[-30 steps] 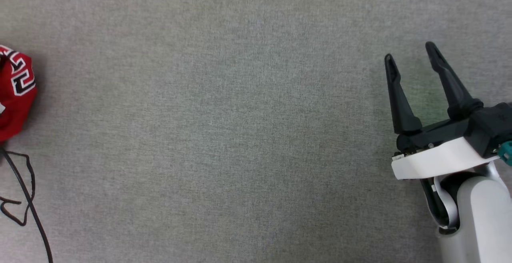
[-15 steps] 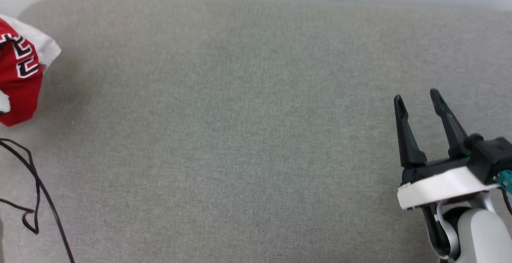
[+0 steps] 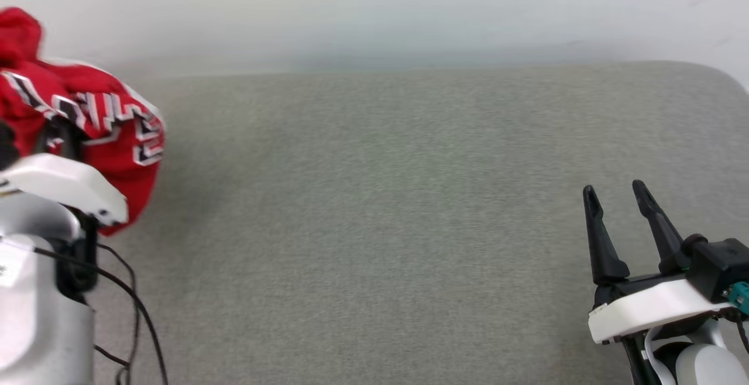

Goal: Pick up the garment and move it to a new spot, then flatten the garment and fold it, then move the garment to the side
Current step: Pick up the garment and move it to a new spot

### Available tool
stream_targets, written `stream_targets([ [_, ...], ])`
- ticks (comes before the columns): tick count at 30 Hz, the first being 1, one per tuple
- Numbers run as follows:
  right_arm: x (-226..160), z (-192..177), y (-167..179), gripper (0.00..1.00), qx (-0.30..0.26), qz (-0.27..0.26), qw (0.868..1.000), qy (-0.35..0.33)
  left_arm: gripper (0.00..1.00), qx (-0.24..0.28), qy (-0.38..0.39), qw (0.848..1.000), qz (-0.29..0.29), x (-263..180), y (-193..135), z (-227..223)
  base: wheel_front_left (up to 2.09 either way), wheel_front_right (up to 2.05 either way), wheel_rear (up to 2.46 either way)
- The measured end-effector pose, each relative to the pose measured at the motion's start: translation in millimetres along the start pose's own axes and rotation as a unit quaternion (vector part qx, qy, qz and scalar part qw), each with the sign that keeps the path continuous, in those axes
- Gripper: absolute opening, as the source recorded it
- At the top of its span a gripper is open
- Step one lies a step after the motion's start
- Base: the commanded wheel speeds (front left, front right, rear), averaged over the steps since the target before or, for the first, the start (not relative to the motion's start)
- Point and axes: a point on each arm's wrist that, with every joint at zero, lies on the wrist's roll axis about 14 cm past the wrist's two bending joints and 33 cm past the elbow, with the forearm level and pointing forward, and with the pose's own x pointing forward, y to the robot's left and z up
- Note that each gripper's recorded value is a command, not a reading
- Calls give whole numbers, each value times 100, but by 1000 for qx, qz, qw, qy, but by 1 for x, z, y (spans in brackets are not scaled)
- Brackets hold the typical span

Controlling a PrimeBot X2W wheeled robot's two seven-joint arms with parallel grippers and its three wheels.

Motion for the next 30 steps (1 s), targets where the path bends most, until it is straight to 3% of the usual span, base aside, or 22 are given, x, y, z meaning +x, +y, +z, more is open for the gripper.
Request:
stream_targets([
  [5,-21,8,-19,100,-7,-31,999,-4,0,-9,30,995,-90,-10,-71,-18,0,0,0],
  [11,-38,12,-39,100,-14,-65,998,-4,0,-4,71,972,-222,-36,-168,-47,0,0,0],
  [16,-47,9,-54,100,-11,-91,996,2,0,-3,129,938,-323,-75,-234,-89,0,0,0],
  [22,-48,-2,-64,100,-6,-107,994,14,0,5,197,882,-429,-131,-294,-133,0,0,0],
  [26,-44,-10,-68,100,-5,-111,994,23,0,12,231,851,-473,-160,-312,-154,0,0,0],
  [30,-37,-12,-65,100,-3,-104,994,22,0,12,258,832,-490,-180,-315,-168,0,0,0],
])
